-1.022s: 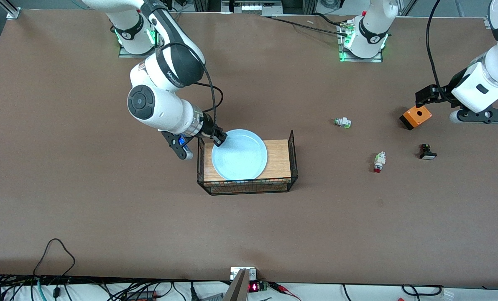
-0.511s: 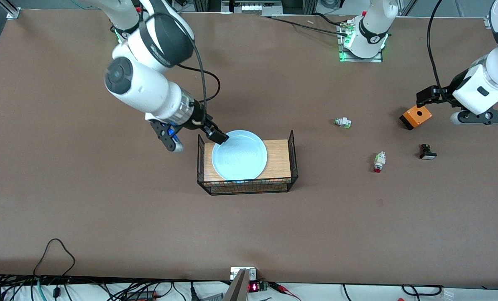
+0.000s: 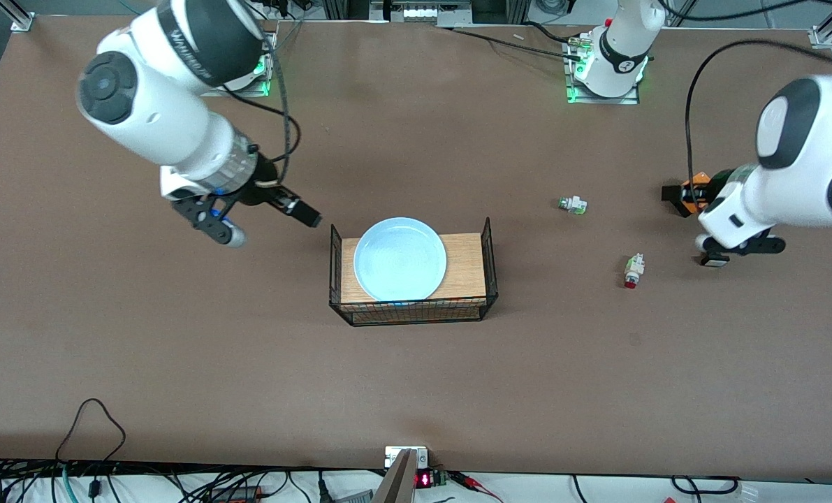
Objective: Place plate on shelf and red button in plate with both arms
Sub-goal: 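Release the plate and withdraw the right gripper while the left gripper reaches the red button, then grasp the red-capped button with the left gripper and lift it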
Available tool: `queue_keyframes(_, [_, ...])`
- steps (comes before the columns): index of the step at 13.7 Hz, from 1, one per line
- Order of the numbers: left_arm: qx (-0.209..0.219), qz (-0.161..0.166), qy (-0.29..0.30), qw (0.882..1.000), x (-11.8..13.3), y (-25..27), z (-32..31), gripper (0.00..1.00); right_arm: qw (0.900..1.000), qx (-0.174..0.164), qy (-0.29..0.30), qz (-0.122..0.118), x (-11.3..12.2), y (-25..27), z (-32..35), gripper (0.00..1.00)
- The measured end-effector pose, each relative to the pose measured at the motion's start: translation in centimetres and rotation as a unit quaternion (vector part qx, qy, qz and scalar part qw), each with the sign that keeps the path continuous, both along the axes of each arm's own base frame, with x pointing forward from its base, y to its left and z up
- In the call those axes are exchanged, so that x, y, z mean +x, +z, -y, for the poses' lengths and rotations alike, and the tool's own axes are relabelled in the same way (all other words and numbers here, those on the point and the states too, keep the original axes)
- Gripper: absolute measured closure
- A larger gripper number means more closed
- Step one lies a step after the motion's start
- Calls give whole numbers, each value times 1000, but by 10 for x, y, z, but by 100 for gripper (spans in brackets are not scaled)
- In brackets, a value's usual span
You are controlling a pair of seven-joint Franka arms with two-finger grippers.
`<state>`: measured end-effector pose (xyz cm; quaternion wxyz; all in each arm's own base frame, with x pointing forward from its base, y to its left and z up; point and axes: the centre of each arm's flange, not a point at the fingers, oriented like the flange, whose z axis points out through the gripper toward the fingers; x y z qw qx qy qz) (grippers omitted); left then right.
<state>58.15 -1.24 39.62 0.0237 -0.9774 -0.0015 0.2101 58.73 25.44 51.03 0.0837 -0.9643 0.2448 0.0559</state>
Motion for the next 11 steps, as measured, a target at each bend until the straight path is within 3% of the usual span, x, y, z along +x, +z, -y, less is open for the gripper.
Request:
queue_keyframes(2, [-9, 27, -17, 999, 10, -49, 1, 0, 998, -35, 53, -2, 8, 1, 47, 0])
queue_keyframes(5, [-29, 87, -65, 994, 6, -116, 1, 0, 992, -61, 111, -1, 20, 2, 112, 0])
queue_keyframes(11, [-46, 165, -111, 979, -16, -207, -10, 0, 978, -55, 200, 18, 31, 13, 266, 0])
